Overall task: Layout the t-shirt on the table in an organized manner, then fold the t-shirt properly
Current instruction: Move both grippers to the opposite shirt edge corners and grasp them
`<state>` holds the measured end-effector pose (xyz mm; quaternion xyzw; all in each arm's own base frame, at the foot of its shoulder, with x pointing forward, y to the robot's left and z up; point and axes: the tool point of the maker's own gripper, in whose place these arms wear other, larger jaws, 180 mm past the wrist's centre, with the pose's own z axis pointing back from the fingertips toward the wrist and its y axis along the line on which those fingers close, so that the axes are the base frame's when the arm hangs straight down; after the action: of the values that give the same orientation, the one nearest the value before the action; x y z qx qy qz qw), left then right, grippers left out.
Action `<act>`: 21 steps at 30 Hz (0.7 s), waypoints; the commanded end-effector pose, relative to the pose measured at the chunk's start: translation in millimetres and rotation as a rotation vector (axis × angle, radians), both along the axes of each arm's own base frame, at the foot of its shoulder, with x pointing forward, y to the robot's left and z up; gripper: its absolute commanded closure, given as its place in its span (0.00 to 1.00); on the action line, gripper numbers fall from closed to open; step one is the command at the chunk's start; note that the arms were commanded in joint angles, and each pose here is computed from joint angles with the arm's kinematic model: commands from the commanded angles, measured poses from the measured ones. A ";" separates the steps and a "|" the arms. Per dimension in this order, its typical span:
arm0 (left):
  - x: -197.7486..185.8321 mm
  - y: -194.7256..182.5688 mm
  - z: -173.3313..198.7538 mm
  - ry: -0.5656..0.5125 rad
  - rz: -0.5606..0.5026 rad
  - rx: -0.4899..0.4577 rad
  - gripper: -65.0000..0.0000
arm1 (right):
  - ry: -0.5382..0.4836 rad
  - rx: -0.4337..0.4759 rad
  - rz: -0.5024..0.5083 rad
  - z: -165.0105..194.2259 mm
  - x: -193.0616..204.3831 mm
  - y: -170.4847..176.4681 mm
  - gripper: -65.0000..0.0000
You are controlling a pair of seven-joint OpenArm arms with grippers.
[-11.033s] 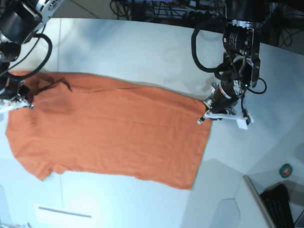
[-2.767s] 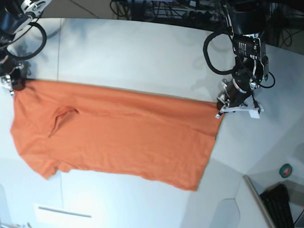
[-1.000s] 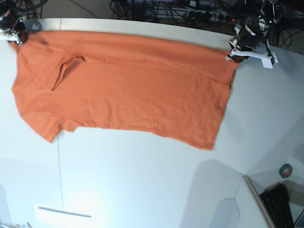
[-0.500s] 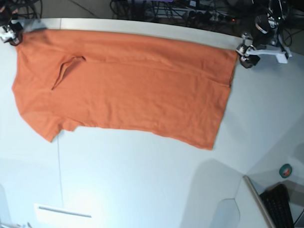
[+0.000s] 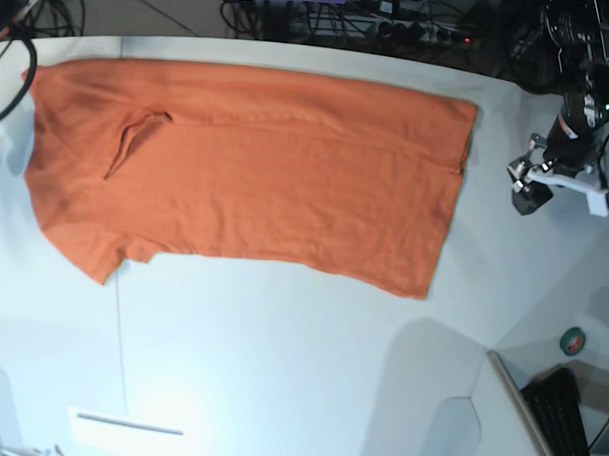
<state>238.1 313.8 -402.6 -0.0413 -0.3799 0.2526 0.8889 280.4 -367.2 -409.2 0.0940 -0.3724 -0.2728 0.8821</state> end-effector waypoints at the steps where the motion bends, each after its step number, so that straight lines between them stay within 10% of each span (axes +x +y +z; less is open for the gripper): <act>1: 14.7 2.0 6.9 -0.014 -0.019 0.003 0.24 | -0.035 -0.021 0.030 15.4 26.0 -6.6 0.58; 8: 57.5 -6.2 6.6 0.008 -0.026 -0.085 0.24 | 0.048 -0.035 0.230 -19.7 114.1 42.0 0.58; 21: 58.7 5.0 10.7 0.011 -0.024 -0.060 0.24 | 0.138 -0.176 0.275 -65.1 117.0 53.9 0.58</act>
<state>287.7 311.9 -405.6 -0.0747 -0.3449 0.2588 0.8992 379.0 -307.5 -491.9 0.0462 -0.2889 -0.1212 0.9485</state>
